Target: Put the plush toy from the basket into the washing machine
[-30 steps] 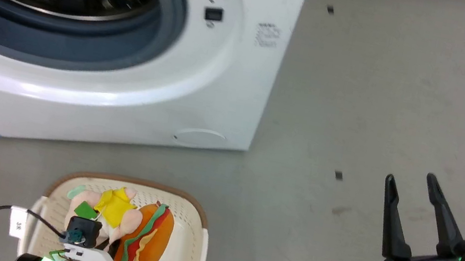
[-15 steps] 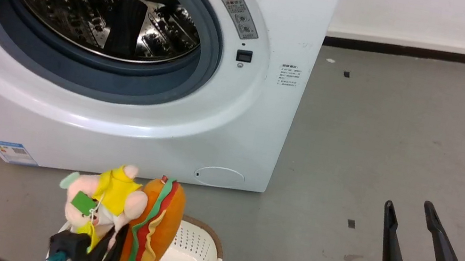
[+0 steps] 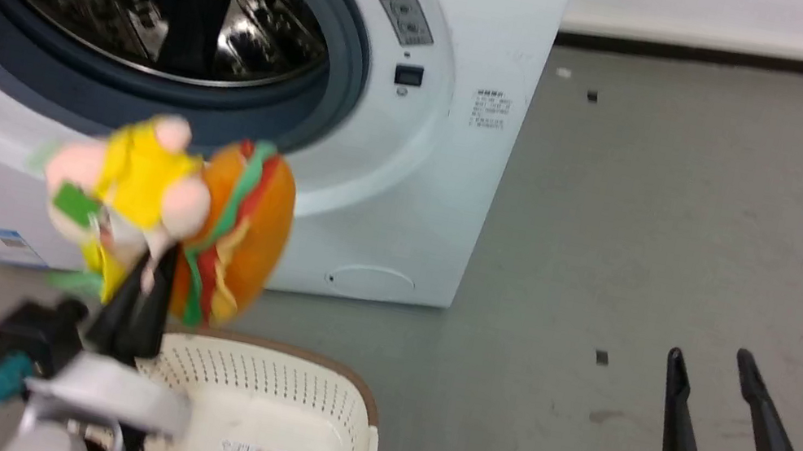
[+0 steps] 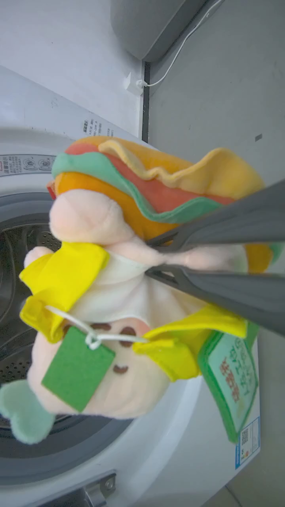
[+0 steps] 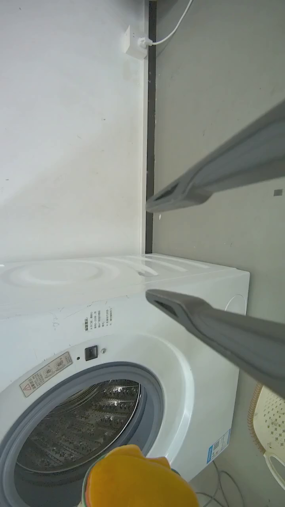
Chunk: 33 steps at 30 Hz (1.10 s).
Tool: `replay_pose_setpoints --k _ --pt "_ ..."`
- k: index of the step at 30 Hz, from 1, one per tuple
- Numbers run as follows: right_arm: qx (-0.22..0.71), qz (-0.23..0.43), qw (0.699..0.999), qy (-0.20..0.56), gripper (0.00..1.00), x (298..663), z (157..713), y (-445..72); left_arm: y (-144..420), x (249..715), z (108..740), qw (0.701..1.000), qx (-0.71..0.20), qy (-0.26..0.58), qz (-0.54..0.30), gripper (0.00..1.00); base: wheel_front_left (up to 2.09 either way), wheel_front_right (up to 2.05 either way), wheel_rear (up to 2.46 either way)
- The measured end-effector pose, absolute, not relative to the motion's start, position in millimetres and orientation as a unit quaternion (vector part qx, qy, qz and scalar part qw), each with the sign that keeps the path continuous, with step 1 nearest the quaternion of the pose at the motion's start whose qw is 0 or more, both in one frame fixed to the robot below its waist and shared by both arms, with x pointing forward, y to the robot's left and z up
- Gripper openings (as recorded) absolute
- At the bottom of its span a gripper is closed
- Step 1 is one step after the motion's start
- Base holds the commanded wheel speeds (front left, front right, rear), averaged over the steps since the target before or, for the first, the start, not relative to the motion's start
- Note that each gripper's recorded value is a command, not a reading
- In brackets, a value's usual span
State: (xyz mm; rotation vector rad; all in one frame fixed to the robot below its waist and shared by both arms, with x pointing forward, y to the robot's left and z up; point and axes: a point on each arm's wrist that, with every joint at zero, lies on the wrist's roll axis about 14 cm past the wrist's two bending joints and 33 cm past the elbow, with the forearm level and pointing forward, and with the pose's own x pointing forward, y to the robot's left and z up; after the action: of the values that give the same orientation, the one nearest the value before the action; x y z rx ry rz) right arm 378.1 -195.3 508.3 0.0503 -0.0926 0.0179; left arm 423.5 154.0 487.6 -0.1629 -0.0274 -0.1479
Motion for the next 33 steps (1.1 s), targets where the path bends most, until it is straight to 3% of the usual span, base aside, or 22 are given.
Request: replay_pose_setpoints --k 6,20,33 --pt "0.019 0.013 0.999 -0.029 1.00 400.9 493.0 -193.4 170.2 498.0 512.6 0.993 -0.084 -0.052 -0.070 0.00 0.00 0.00 0.00" --pt "0.011 -0.023 0.999 0.031 1.00 435.5 436.3 -219.8 203.6 672.6 473.2 0.997 -0.012 0.034 -0.062 0.00 0.00 0.00 0.00" --pt "0.024 -0.059 0.993 0.101 1.00 434.8 379.1 -241.4 188.6 756.1 385.7 0.987 -0.010 0.150 -0.058 0.00 0.00 0.00 0.00"
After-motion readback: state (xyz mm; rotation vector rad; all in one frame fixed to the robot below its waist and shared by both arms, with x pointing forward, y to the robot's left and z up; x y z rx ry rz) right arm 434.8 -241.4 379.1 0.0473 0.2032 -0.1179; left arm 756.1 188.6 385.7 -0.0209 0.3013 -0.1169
